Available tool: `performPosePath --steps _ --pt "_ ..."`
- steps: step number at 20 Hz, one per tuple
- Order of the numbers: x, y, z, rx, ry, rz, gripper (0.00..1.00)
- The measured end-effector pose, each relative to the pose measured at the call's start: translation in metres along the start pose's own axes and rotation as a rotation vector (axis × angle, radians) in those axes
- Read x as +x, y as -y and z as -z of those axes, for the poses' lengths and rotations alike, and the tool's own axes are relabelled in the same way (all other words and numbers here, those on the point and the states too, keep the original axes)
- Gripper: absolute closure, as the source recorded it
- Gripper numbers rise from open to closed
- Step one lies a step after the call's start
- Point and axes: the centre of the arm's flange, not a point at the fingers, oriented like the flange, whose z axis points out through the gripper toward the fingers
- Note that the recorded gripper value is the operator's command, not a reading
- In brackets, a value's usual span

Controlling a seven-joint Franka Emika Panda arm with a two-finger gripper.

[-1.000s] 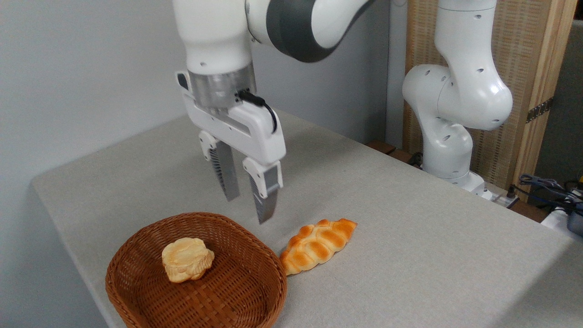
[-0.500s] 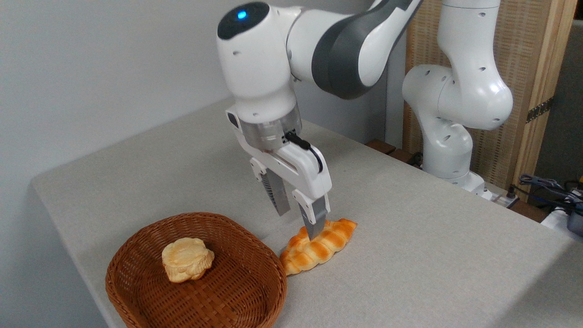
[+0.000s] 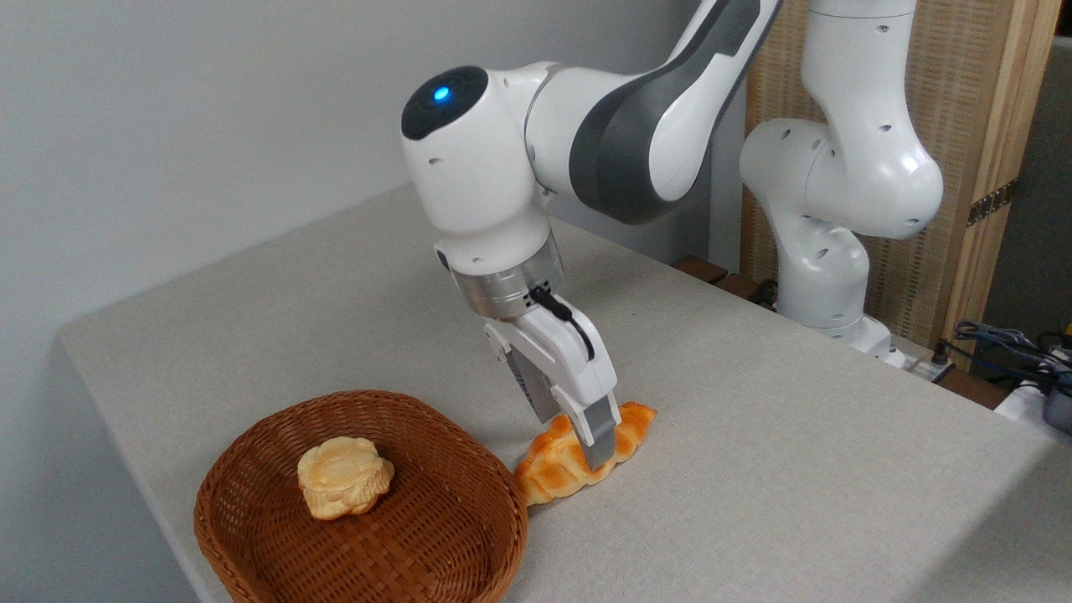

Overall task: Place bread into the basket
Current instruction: 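Move the open gripper over the braided roll and lower onto it, then close the gripper around the middle of the braided roll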

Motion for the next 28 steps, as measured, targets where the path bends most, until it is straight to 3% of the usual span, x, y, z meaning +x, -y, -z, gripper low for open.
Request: performPosePath --steps 4,5,8,9,28 --pt "0.0042 0.0043 -0.01 -0.004 0.006 -0.001 0.0" --pt "0.0046 0.0047 -0.0115 -0.006 0.008 -0.002 0.08" --pt "0.0051 0.0053 -0.0126 -0.006 0.008 -0.002 0.58" --pt "0.0051 0.0053 -0.0125 -0.006 0.008 -0.002 0.61" --pt "0.0049 0.0043 -0.0095 -0.005 0.007 -0.003 0.57"
